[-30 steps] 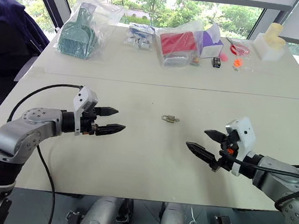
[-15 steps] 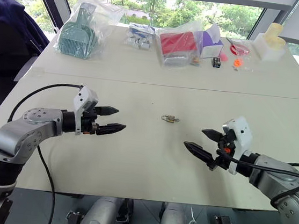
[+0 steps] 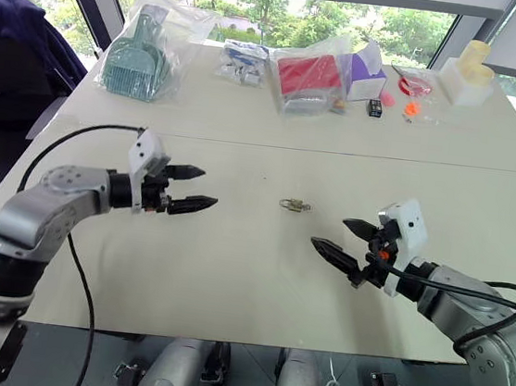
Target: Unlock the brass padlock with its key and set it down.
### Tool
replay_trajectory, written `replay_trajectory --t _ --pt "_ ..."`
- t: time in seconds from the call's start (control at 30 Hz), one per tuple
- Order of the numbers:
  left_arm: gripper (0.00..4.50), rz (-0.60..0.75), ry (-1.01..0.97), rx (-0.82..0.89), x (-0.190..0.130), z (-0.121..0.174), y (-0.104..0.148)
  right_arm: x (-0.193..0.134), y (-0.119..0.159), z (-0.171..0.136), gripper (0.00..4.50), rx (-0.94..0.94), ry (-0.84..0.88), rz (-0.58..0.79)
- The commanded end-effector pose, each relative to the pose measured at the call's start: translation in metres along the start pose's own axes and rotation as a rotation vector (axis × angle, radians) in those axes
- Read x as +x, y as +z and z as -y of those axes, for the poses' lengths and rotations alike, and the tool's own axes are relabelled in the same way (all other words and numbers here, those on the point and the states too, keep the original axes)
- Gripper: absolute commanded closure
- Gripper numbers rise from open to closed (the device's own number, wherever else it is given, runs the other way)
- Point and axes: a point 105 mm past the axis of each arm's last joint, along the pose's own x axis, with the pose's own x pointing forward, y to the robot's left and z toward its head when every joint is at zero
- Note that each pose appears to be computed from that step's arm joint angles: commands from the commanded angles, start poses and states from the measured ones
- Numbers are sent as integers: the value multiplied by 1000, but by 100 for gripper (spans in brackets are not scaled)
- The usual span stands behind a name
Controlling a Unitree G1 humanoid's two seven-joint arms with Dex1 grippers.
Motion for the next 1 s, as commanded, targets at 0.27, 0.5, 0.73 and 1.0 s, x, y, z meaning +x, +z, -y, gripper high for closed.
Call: replay_trajectory --t 0.27,0.5,0.73,1.0 --pt "60 -94 -314 347 114 4 38 -14 9 22 4 -68 -224 43" --pt "60 -197 -401 379 152 18 33 -22 0 20 4 -32 -322 88" --pt "60 -255 -424 334 167 32 21 -23 -3 18 4 -25 -378 117" --pt "140 -341 -423 342 173 40 -4 -24 -1 20 0 -26 -388 125"
